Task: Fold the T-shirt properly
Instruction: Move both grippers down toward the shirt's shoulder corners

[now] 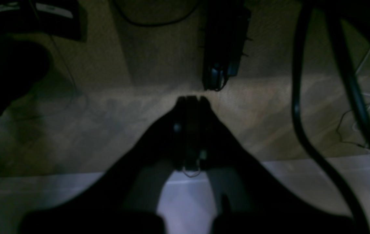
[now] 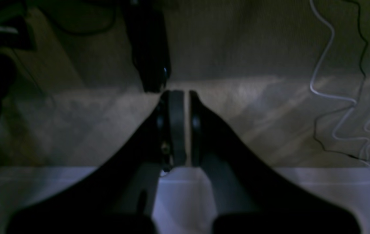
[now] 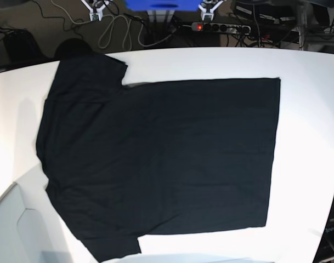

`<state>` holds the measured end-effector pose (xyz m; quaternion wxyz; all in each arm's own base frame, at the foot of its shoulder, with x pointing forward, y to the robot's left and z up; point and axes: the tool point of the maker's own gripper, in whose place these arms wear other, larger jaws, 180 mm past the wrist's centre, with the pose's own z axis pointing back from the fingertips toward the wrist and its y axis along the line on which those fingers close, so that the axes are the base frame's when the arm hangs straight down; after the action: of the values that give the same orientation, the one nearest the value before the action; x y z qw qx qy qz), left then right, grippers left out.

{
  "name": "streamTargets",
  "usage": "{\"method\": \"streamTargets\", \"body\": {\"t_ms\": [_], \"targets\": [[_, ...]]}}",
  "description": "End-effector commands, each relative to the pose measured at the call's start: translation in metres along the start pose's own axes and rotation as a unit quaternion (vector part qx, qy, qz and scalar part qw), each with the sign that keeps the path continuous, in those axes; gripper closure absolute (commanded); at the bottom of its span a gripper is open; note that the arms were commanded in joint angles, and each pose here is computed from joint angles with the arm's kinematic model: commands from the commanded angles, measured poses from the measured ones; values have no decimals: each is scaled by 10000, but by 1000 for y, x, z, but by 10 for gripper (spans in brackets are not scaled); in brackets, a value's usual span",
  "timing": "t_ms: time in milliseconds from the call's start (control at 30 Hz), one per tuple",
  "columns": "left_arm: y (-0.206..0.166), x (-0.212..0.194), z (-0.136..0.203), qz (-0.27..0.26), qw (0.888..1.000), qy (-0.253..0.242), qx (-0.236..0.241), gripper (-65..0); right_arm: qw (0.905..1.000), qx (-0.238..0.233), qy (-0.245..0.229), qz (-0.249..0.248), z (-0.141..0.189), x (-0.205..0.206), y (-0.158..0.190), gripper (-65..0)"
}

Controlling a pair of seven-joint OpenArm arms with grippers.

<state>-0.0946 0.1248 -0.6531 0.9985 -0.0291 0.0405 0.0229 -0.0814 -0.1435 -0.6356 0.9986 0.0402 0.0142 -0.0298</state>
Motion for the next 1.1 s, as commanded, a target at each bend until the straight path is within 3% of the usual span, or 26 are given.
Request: {"method": "streamTargets", "body": {"t_ms": [0, 433, 700, 867, 1067], "targets": [[-2, -8, 0, -8, 10000, 75, -23, 0, 10000, 88, 7, 22, 3, -2, 4, -1], [-1, -18, 1, 26, 9999, 133, -13, 0, 9998, 14, -75, 174, 15, 8, -7, -1], [-4, -14, 19, -39, 9991, -422, -56, 0, 9997, -61, -52, 215, 17, 2, -17, -1], [16, -17, 43, -198, 9981, -587, 73, 0, 9983, 51, -362, 455, 40, 4, -23, -1], [28, 10, 104, -343, 9878, -1514, 72, 0, 9907, 31, -948, 977, 95, 12, -30, -1]]}}
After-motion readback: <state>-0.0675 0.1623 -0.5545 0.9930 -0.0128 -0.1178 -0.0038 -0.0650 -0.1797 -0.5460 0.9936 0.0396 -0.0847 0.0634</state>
